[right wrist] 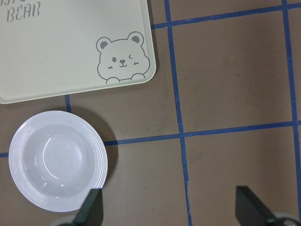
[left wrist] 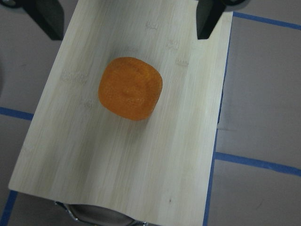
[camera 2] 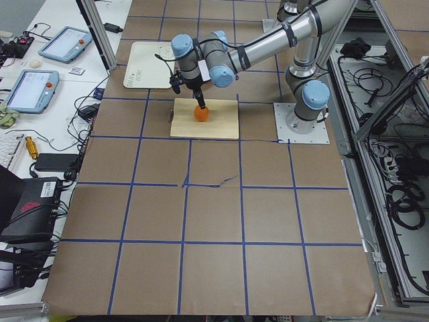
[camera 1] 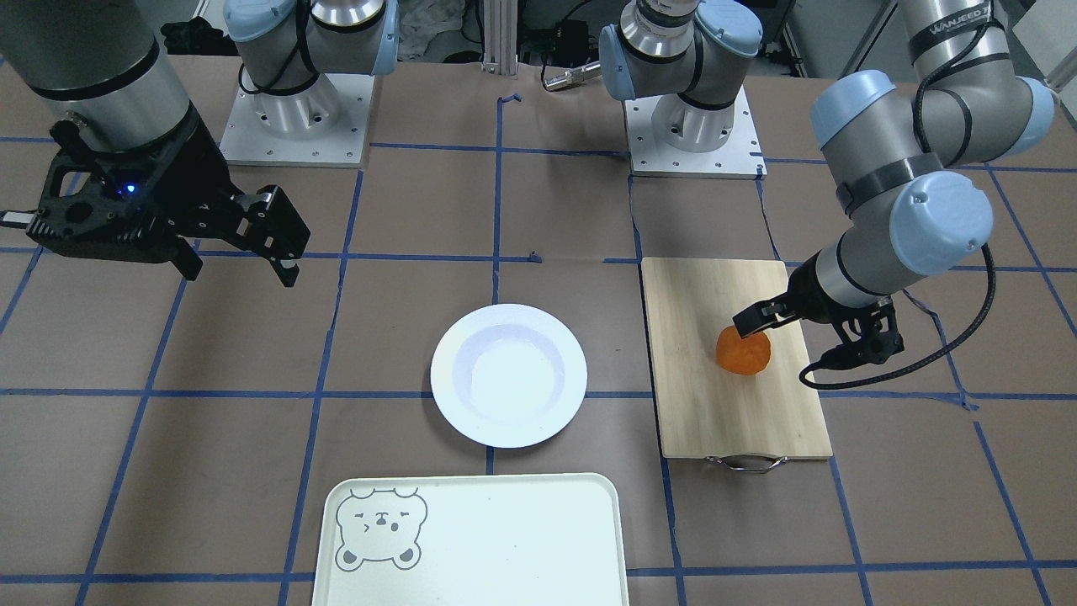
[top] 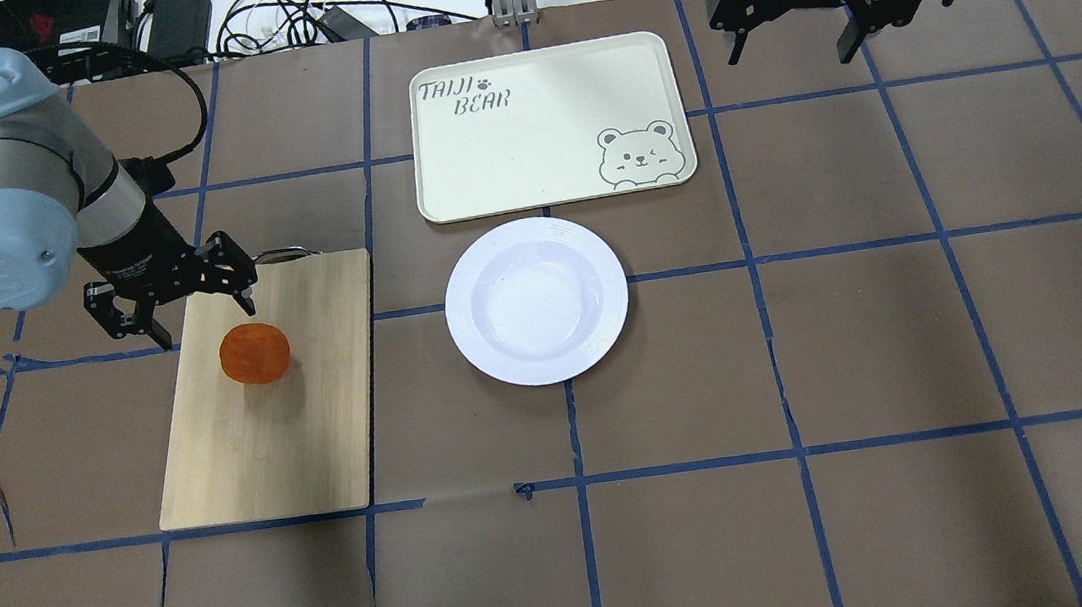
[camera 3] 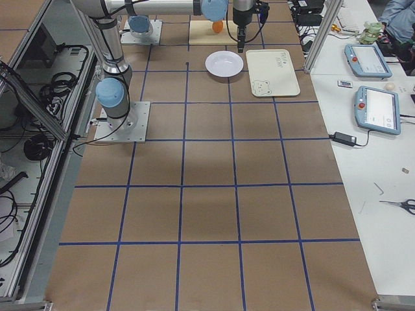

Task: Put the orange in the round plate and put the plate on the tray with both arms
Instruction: 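Lower the left gripper over the orange and close on it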

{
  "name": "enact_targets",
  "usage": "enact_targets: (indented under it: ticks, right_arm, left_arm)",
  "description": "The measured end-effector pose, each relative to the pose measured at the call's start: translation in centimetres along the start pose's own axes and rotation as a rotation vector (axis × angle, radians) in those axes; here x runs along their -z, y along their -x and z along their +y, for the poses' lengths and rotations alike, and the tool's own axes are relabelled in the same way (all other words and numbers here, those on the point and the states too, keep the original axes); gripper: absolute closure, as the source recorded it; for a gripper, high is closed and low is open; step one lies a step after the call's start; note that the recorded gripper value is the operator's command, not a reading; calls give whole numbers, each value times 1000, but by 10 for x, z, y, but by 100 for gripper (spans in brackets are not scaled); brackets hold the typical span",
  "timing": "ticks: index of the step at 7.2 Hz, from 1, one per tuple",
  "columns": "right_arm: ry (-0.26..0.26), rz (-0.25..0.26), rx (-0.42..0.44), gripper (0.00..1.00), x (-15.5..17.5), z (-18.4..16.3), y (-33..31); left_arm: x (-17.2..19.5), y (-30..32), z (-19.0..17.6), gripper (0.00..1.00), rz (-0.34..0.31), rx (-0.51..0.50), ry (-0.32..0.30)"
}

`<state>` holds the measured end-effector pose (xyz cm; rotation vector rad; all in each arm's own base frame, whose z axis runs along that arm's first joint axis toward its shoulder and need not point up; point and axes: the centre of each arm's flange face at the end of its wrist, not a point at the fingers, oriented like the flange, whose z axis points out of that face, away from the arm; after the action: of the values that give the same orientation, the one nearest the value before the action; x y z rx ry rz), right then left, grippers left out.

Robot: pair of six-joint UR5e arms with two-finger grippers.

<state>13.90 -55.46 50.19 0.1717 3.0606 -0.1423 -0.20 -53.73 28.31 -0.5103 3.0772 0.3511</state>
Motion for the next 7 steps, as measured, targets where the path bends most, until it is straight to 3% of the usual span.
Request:
enact_targets:
  ticks: [4,5,6,7]
  right_arm:
    - [6,2,-1,0,-2,1,-1]
    - [5,2,3,0,-2,1,-1]
    - [5,1,4,0,-2,1,-1]
    - [7,0,4,0,-3,1,0]
  left_arm:
    - [-68,-6,-25,0,9,-33,61]
    - [-83,-8,-27,40,15,-48,84]
    - [-88,-8,-30,99,17,-54,73]
    - [-87,-9,-34,100,17,-51,40]
